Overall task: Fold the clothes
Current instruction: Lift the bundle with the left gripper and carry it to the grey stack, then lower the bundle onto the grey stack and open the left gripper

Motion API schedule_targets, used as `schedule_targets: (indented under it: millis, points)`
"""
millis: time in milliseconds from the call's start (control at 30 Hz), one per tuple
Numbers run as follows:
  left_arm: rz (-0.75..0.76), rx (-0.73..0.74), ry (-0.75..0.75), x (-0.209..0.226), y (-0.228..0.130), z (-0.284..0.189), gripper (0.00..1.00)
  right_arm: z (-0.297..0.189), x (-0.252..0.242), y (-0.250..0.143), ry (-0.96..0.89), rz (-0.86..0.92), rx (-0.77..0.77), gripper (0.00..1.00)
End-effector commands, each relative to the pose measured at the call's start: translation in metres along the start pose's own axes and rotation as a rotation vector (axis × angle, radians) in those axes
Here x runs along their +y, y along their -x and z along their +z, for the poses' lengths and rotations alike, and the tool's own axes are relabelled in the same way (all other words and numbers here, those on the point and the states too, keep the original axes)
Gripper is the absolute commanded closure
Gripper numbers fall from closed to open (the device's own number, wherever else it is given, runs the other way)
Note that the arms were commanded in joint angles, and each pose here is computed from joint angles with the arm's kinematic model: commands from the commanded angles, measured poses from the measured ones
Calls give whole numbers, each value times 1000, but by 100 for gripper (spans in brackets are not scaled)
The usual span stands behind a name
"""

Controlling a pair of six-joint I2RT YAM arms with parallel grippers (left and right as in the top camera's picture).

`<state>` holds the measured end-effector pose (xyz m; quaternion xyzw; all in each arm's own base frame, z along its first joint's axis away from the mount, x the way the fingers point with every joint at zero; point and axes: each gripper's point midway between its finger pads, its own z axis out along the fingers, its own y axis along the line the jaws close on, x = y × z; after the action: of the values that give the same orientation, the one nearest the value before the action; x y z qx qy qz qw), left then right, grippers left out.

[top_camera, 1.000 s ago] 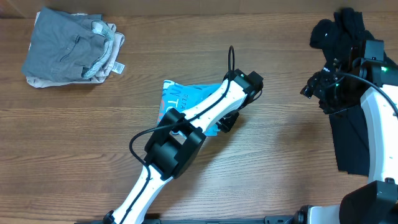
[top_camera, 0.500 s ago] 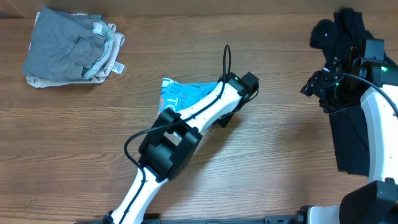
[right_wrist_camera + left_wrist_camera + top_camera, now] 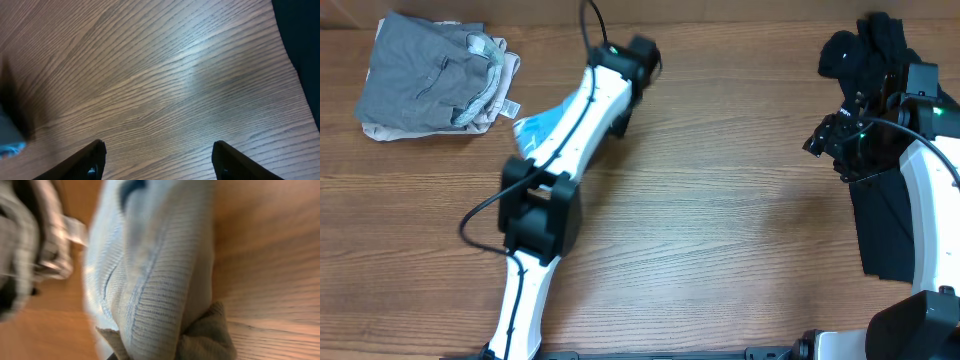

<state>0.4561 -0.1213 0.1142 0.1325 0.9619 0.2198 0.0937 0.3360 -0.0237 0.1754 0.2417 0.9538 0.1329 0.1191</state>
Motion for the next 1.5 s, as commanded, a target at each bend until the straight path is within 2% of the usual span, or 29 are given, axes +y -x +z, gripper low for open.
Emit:
schedule_targets:
  millis: [0, 167, 300, 600, 833, 1067, 1233, 1467]
  points:
    - [-70, -245, -4, 60, 25, -87, 96, -6, 5, 4, 17, -15, -22, 28]
    - [-68, -376, 27, 108, 32, -125, 96, -6, 5, 4, 17, -15, -22, 28]
    - [-35, -433, 94, 148, 36, -134, 96, -6, 5, 3, 17, -15, -21, 28]
    - [-117, -490, 236, 255, 45, -113, 96, -5, 3, -2, 9, -9, 2, 28]
    - [-122, -526, 353, 336, 36, -100, 96, -5, 2, -2, 5, -7, 3, 28]
    - [-106, -530, 404, 404, 21, -60, 96, -5, 0, -6, 0, 0, 17, 28]
    - [-90, -622, 262, 425, 18, -11, 96, -5, 0, -7, -2, -3, 20, 28]
    - [-144, -585, 230, 442, 10, 56, 96, -5, 0, -7, -2, -2, 21, 28]
